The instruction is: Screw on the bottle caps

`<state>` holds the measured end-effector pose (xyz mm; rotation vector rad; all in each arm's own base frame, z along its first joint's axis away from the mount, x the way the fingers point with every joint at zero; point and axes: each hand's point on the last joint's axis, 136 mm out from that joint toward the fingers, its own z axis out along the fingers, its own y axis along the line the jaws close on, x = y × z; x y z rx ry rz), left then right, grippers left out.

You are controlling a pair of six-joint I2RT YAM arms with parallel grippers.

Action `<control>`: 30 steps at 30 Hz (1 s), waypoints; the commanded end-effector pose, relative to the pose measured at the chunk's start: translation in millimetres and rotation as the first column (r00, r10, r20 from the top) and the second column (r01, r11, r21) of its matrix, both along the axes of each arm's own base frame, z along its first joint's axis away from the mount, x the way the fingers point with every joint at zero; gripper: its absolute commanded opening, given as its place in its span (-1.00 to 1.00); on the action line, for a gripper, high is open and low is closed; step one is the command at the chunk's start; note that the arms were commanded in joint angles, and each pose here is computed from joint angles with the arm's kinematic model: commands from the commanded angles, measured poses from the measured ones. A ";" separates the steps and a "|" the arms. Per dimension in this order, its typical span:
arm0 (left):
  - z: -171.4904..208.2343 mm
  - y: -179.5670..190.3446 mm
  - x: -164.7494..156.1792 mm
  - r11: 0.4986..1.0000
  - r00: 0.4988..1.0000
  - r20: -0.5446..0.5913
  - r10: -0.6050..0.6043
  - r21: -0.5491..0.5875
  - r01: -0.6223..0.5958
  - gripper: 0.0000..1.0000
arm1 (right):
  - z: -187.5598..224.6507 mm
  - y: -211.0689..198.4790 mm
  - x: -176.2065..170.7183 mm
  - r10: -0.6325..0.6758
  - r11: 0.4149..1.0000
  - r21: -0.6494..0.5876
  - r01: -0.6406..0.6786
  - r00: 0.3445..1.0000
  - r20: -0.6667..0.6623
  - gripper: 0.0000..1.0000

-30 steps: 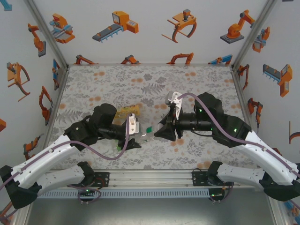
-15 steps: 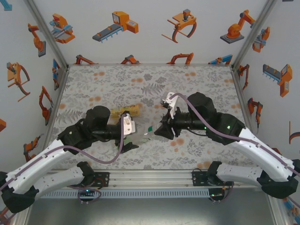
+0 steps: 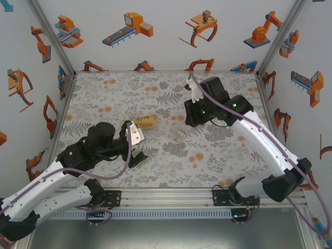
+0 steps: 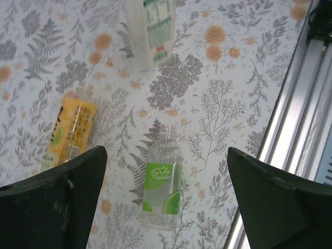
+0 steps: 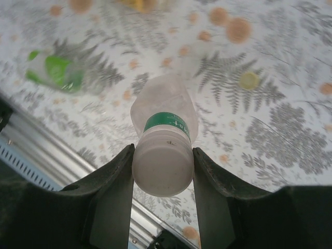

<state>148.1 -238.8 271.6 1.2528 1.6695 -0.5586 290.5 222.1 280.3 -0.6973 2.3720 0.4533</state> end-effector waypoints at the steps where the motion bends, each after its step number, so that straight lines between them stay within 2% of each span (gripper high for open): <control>1: -6.4 7.2 17.0 0.988 0.986 -0.070 0.150 -0.022 -0.152 0.76 | 1.7 -32.2 34.1 -0.170 0.983 -0.066 0.169 0.985 -0.014 -0.73; 5: -13.9 9.0 28.2 0.965 0.960 -0.132 0.246 -0.055 -0.255 0.74 | 2.5 -53.4 84.7 -0.308 0.945 -0.112 0.308 0.951 0.018 -0.75; 9: -20.6 11.3 33.1 0.946 0.934 -0.190 0.303 -0.062 -0.319 0.74 | -2.3 -72.6 126.7 -0.417 0.901 -0.135 0.412 0.909 -0.011 -0.77; 11: -22.6 12.2 33.4 0.937 0.921 -0.222 0.320 -0.066 -0.342 0.74 | -6.1 -83.0 146.6 -0.457 0.881 -0.154 0.447 0.888 -0.036 -0.83; 17: -28.2 13.8 29.6 0.933 0.904 -0.274 0.329 -0.050 -0.355 0.74 | -19.3 -97.5 194.2 -0.498 0.853 -0.199 0.482 0.867 -0.035 -0.83; 25: -30.6 15.2 23.9 0.936 0.903 -0.294 0.314 -0.064 -0.346 0.73 | -42.7 -101.9 225.1 -0.503 0.842 -0.240 0.483 0.864 -0.028 -0.75; 30: -34.5 17.9 23.8 0.935 0.900 -0.292 0.325 -0.044 -0.352 0.73 | -56.5 -100.0 226.6 -0.502 0.844 -0.252 0.474 0.863 -0.055 -0.57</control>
